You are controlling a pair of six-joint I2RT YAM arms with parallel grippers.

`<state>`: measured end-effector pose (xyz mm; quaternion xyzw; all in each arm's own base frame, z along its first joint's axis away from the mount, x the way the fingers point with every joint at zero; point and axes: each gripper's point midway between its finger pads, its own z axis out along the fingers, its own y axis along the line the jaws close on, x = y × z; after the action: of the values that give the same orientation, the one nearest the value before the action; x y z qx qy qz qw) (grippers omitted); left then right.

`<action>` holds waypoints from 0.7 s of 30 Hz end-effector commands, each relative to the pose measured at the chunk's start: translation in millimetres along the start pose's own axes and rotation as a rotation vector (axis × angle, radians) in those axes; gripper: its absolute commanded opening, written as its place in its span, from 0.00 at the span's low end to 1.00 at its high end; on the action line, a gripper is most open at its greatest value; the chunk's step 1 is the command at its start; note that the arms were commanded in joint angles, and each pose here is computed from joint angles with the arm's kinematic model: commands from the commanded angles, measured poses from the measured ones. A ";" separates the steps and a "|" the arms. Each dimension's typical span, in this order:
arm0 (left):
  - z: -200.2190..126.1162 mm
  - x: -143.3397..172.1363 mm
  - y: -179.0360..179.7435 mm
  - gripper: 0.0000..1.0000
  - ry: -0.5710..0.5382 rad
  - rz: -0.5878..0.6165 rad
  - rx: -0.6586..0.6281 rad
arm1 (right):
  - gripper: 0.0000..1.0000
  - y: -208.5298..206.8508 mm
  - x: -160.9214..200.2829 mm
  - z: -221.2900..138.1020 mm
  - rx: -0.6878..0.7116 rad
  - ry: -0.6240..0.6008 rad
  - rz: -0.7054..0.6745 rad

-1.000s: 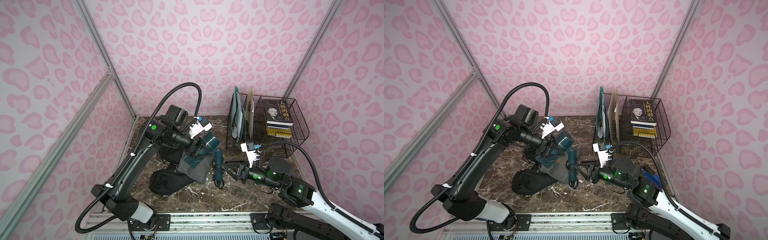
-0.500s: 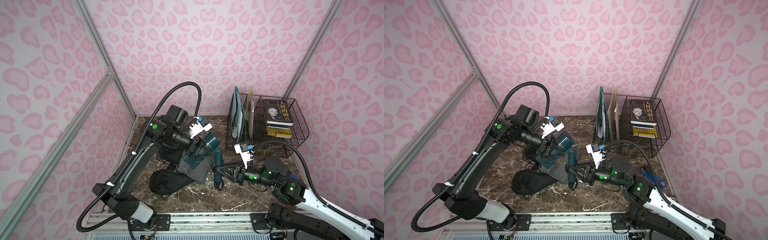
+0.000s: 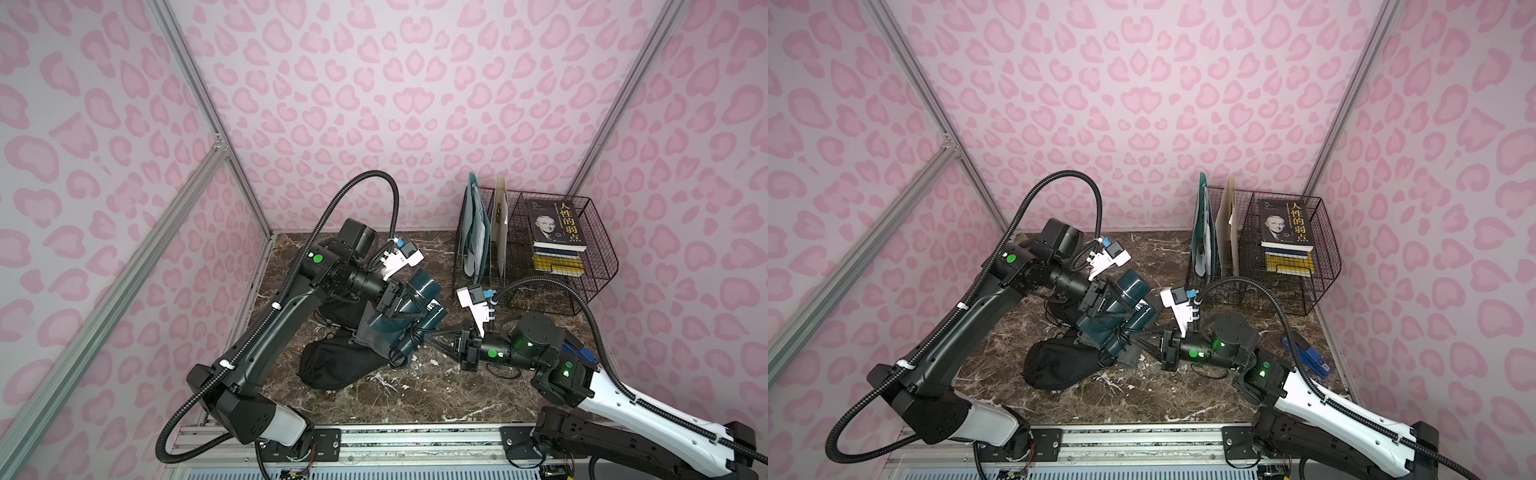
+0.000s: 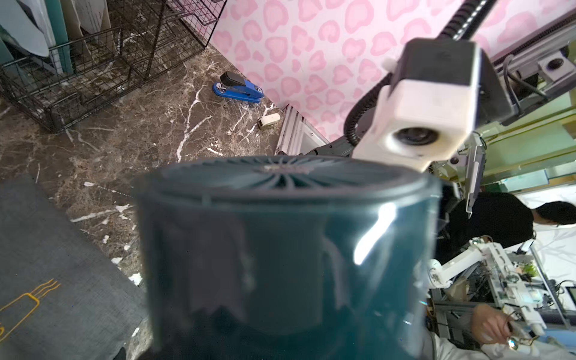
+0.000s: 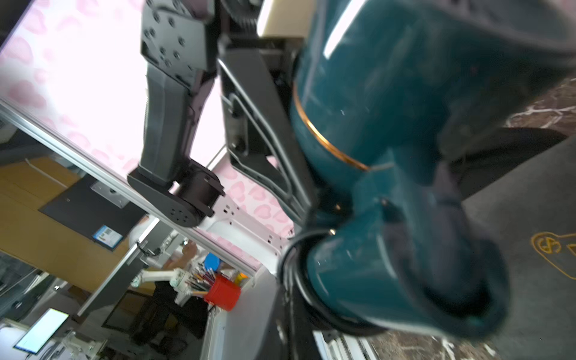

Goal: Pack away hair dryers
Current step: Fold the hair dryer.

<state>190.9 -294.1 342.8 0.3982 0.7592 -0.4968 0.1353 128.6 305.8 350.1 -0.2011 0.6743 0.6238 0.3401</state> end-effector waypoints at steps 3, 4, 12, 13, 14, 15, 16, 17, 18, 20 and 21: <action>-1.9 -9.6 -11.1 0.02 -0.038 0.021 0.052 | 0.00 17.1 -17.1 4.3 -0.037 -0.067 -0.062; -2.6 -10.3 -11.4 0.02 -0.039 0.025 0.052 | 0.00 15.8 -16.2 4.2 -0.028 -0.063 -0.059; -19.6 -22.7 -12.6 0.02 -0.084 0.055 0.019 | 0.39 -6.6 -17.4 -23.5 0.111 -0.113 -0.022; -22.2 -24.6 -12.8 0.01 -0.092 0.054 0.018 | 0.45 -7.9 -18.4 -28.0 0.118 -0.123 -0.014; -25.2 -27.2 -13.8 0.02 -0.101 0.055 0.020 | 0.50 -10.1 -18.9 -32.5 0.125 -0.133 -0.004; -27.6 -29.5 -13.9 0.01 -0.109 0.049 0.025 | 0.56 -11.8 -19.4 -36.4 0.131 -0.142 0.005; -29.4 -31.7 -14.4 0.02 -0.117 0.043 0.031 | 0.67 -13.0 -19.8 -39.4 0.132 -0.150 0.014; -31.0 -33.9 -13.9 0.02 -0.125 0.035 0.037 | 0.79 -13.8 -19.9 -41.6 0.131 -0.154 0.023; -31.4 -35.3 -13.8 0.01 -0.130 0.025 0.049 | 0.84 -14.8 -19.6 -42.5 0.131 -0.157 0.028; -31.7 -36.6 -12.5 0.01 -0.142 0.000 0.074 | 0.84 -14.8 -21.1 -42.4 0.129 -0.166 0.033; -32.0 -36.8 -13.0 0.02 -0.146 -0.012 0.092 | 0.84 -14.3 -22.2 -41.2 0.123 -0.171 0.034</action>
<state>214.1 -282.4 373.6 0.3641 0.7526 -0.5207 0.1731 142.6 259.8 356.6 -0.1249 0.6829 0.5987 0.3995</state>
